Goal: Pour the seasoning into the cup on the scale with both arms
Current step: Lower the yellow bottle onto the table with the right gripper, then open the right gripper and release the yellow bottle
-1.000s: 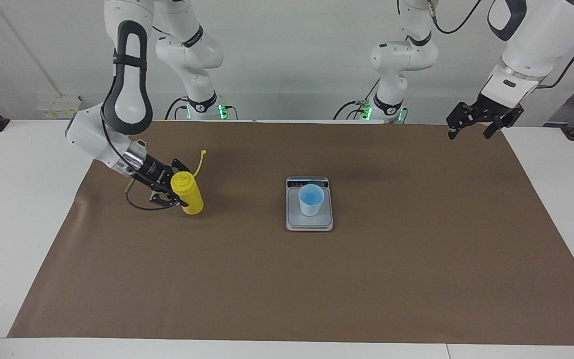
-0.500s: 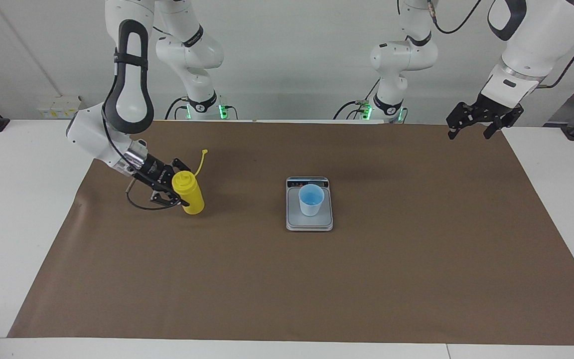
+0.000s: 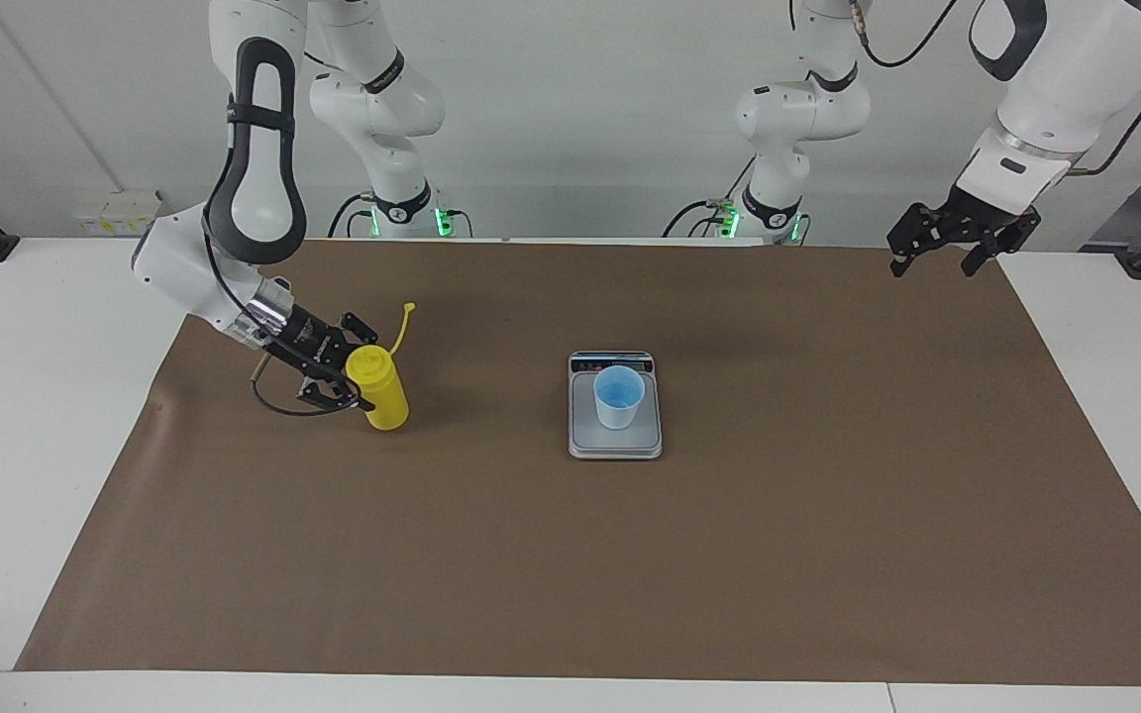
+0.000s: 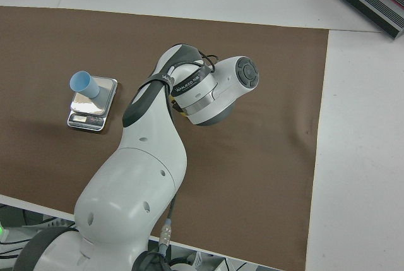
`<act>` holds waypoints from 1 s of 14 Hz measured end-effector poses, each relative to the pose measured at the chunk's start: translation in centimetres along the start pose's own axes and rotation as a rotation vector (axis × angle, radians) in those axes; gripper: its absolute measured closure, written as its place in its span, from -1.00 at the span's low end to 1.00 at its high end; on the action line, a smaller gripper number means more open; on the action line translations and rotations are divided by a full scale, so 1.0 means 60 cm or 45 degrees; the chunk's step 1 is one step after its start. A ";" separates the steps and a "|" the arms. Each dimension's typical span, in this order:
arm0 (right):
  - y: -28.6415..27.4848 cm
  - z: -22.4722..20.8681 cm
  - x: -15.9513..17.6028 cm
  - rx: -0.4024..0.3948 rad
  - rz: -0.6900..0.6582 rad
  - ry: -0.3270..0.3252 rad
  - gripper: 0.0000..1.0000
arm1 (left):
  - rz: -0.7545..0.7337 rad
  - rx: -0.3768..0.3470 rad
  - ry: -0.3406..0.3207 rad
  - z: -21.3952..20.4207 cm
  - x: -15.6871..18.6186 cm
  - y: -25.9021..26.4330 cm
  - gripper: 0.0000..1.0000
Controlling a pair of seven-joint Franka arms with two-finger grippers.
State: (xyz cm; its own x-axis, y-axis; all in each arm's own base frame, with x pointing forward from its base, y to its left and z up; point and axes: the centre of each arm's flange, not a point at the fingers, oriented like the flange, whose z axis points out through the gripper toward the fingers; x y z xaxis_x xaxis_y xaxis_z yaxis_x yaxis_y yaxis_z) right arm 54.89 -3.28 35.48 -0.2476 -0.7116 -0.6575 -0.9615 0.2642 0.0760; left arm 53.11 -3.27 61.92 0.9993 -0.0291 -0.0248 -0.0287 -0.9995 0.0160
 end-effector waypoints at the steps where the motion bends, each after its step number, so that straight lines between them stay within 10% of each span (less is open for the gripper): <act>1: 0.001 -0.004 -0.003 0.003 -0.011 0.005 -0.58 | 0.000 0.000 0.000 0.000 0.000 0.000 -1.00; 5: 0.003 -0.033 -0.022 0.013 -0.108 0.092 -0.90 | 0.000 0.000 0.000 0.000 0.000 0.000 -1.00; 14: 0.026 -0.114 -0.152 -0.015 -0.685 0.613 -1.00 | 0.000 0.000 0.000 0.000 0.000 0.000 -1.00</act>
State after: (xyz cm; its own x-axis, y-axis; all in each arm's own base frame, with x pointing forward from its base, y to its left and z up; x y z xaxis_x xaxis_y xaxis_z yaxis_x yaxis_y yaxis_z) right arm 54.82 -0.86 46.73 0.2376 -0.9500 -0.2027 -0.9656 -0.2084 -0.1553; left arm 53.11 -3.27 61.92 0.9993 -0.0291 -0.0248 -0.0287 -0.9995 0.0160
